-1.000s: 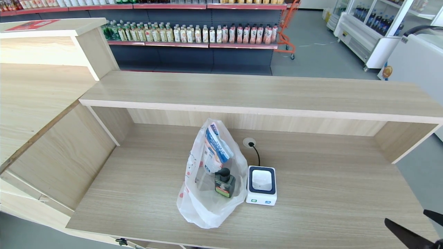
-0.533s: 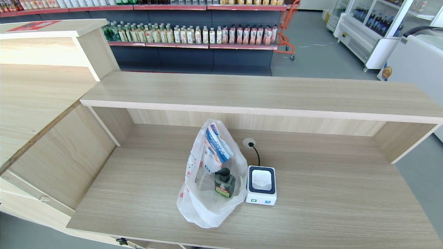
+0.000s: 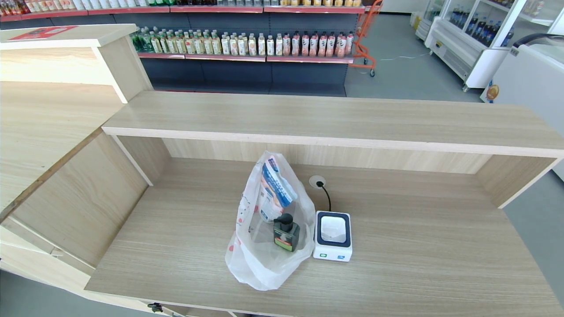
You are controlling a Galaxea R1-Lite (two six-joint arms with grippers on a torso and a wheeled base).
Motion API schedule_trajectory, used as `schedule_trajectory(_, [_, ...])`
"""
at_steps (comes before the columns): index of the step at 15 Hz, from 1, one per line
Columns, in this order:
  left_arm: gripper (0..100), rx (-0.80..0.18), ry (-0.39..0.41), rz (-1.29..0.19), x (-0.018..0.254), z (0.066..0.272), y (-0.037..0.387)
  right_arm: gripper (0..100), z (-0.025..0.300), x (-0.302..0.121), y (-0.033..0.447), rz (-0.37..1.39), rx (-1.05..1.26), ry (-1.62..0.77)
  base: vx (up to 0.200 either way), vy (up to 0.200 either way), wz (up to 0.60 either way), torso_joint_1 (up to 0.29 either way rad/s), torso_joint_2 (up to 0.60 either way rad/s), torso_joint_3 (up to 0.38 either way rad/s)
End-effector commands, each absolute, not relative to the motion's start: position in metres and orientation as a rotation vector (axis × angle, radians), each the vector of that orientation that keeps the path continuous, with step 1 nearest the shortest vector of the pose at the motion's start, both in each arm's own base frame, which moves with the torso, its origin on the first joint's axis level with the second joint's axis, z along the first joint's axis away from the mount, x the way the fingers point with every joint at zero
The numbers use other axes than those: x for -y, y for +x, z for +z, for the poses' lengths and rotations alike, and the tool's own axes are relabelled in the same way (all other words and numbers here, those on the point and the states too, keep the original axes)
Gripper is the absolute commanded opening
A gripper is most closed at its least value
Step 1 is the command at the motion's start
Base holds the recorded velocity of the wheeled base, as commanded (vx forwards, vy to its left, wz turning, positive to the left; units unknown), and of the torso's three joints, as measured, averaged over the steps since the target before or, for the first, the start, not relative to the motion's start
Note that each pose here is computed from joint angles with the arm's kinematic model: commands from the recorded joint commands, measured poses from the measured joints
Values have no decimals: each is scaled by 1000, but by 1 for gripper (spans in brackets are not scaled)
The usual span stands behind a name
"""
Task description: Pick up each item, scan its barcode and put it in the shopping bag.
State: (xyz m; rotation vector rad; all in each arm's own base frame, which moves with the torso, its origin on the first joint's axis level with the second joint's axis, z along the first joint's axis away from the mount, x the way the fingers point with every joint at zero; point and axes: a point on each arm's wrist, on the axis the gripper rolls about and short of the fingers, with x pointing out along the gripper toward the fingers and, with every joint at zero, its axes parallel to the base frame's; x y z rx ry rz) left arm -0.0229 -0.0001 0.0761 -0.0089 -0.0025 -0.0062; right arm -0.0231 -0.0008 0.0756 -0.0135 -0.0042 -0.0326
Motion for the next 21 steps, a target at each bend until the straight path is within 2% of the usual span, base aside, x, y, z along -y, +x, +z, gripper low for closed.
schedule_trajectory(1, [100,3,-12,-6,0,76,-23,100,75,1,-23,-32,0,-14,0,0,0,0,0,0])
schedule_trajectory(2, [100,3,-12,-6,0,76,-23,100,75,1,-23,-34,-2,-15,0,0,0,0,0,0])
schedule_trajectory(3, [100,3,-9,-6,0,76,-23,0,75,1,-23,-34,-2,-22,0,0,0,0,0,0])
schedule_trajectory(6, [100,2,-11,-6,0,76,-23,0,75,1,-23,-32,-2,-14,0,0,0,0,0,0])
schedule_trajectory(11, [100,3,-3,-6,0,76,-23,0,75,1,-23,-34,-2,-5,200,0,0,2,2,2])
schedule_trajectory(21, [100,3,-5,-6,0,76,-23,0,75,1,-23,-34,-2,-5,0,0,0,0,0,0])
